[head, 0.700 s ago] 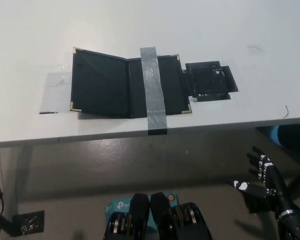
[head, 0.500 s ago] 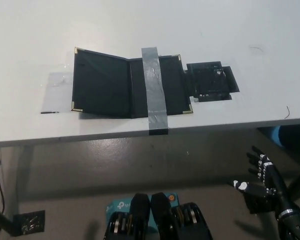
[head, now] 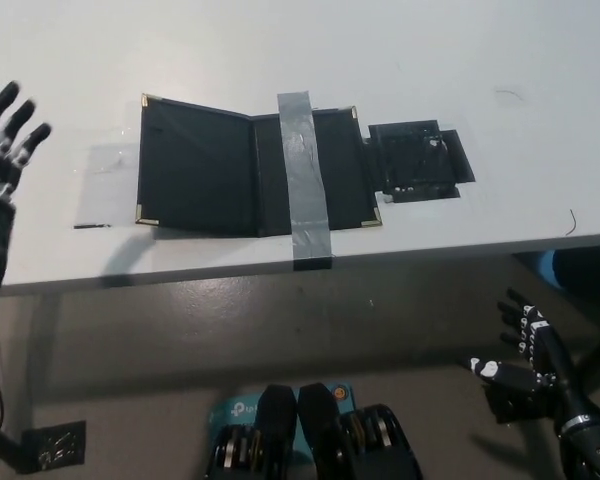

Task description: The robot uses its left hand to push the cover of the diary kept in the middle of the desk towards the right to close it

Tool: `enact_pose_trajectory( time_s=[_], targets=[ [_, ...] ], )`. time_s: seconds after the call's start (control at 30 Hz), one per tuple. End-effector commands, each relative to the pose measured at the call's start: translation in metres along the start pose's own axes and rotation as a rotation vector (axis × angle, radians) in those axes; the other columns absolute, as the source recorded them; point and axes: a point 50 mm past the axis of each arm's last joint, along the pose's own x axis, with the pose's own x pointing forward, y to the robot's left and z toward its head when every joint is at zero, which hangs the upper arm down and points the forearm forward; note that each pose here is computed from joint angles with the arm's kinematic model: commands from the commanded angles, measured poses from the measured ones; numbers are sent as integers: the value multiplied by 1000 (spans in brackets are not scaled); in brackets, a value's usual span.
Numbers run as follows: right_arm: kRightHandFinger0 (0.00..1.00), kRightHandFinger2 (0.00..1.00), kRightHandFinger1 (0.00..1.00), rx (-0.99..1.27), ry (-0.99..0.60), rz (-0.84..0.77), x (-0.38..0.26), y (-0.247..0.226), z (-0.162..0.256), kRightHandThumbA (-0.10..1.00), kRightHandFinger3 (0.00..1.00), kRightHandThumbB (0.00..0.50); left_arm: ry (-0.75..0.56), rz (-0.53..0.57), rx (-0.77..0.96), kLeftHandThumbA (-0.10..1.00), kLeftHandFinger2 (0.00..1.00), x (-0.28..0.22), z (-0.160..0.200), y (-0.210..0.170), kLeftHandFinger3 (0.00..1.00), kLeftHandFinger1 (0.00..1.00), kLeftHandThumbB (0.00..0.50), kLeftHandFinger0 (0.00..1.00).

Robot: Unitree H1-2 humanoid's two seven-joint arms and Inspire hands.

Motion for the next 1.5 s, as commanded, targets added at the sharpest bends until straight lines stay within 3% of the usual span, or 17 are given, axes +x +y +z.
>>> enact_pose_trajectory(
  time_s=[0.0, 0.13, 0.43, 0.5, 0.6, 0.63, 0.83, 1.13, 1.3, 1.47],
  targets=[
    [874, 919, 953, 4, -56, -6, 9, -6, 19, 1000, 1000, 500, 24, 60, 54, 1000, 1000, 21, -7, 0, 1000, 1000, 225, 1000],
    [874, 919, 952, 8, -64, 0, 10, -6, 20, 1000, 992, 491, 91, 91, 22, 1000, 1000, 40, -36, -1, 1000, 1000, 234, 1000],
    [876, 907, 945, 10, -64, 2, 10, -6, 18, 1000, 966, 492, 231, 228, -88, 1000, 1000, 53, -93, -4, 1000, 1000, 162, 1000],
    [864, 899, 936, 7, -62, 0, 9, -6, 17, 1000, 957, 495, 253, 235, -114, 1000, 1000, 54, -102, -4, 1000, 1000, 196, 1000],
    [870, 900, 940, 0, -56, -4, 8, -6, 16, 1000, 951, 496, 286, 263, -156, 1000, 1000, 54, -111, -5, 1000, 1000, 214, 1000],
    [876, 909, 947, -7, -54, -2, 8, -6, 17, 1000, 957, 499, 293, 269, -161, 1000, 1000, 55, -115, -5, 1000, 1000, 199, 1000],
    [890, 916, 954, -4, -50, -2, 4, -5, 13, 1000, 956, 494, 327, 303, -152, 1000, 1000, 53, -124, -3, 1000, 1000, 189, 1000],
    [883, 920, 949, -10, -55, -7, 5, -7, 14, 1000, 946, 500, 278, 342, -154, 1000, 1000, 60, -115, 8, 1000, 1000, 224, 1000],
    [875, 912, 943, -15, -56, -9, 5, -7, 12, 1000, 931, 495, 248, 345, -147, 1000, 1000, 63, -104, 13, 1000, 1000, 180, 1000],
    [900, 918, 953, -15, -55, -8, 4, -7, 12, 1000, 913, 500, 247, 360, -151, 1000, 1000, 61, -106, 16, 1000, 1000, 199, 1000]
  ],
)
